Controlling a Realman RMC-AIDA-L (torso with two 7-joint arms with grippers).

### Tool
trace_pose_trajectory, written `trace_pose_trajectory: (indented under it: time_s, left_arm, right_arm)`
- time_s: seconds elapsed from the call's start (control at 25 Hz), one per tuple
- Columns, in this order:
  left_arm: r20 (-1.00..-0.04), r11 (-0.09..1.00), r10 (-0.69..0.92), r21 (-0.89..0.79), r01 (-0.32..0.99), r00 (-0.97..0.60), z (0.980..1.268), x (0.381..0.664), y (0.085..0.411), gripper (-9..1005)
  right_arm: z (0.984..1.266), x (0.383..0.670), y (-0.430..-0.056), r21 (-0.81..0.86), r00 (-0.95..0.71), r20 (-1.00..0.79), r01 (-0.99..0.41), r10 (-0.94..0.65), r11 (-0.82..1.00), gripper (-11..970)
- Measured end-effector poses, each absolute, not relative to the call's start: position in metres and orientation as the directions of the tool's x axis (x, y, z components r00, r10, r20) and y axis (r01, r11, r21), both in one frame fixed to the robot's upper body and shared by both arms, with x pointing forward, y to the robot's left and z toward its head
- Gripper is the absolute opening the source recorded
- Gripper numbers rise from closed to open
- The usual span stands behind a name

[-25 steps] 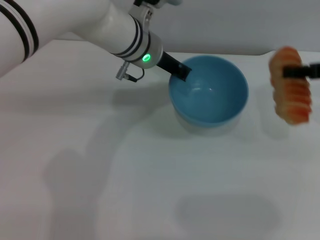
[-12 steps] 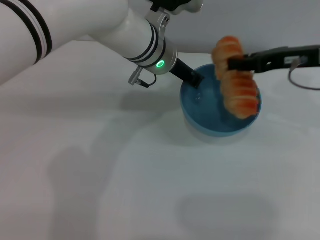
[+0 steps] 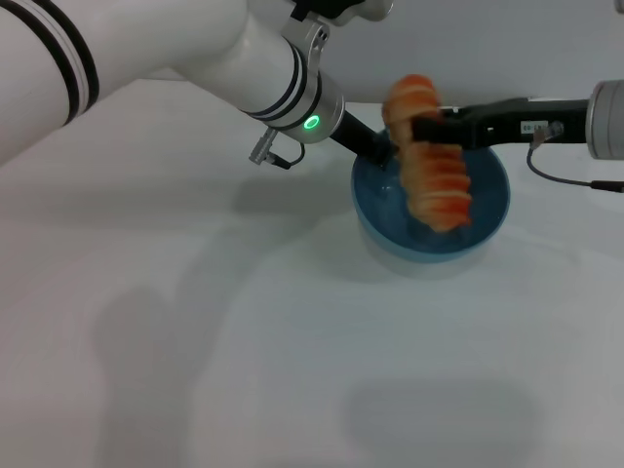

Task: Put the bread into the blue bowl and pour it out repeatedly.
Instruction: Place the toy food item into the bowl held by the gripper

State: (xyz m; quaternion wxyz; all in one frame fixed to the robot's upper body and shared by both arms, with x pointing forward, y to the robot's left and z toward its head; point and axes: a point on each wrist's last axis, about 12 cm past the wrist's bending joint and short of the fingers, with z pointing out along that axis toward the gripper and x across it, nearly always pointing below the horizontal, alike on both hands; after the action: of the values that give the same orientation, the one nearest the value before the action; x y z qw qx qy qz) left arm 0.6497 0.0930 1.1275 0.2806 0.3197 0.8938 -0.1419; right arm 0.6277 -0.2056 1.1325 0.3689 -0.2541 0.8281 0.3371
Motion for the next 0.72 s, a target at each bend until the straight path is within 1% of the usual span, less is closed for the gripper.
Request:
trace_pose_trajectory:
  time_s: [0.04,0.24,0.72]
  left_arm:
    - [-0.593,0.755,0.491,-0.074,0.651,-0.638,1.128,0.65,0.093,-2]
    - [-0.597,0.759,0.484,-0.078,0.646,-0.64,1.127,0.65,0.094,-2]
    - [-0.601,0.77,0.464,-0.088,0.631,-0.651,1.124,0.65,0.097,-1]
  right_arm:
    - [1.131,0.627,-0.206,0.37,-0.588,-0.792,-0.676,-0.165,0.638,276]
    - [1.128,0.626,-0.208,0.377,-0.588,-0.794,-0.676,-0.156,0.633,519]
    - [1.121,0.62,-0.215,0.389,-0.605,-0.782,-0.661,-0.149,0.642,556]
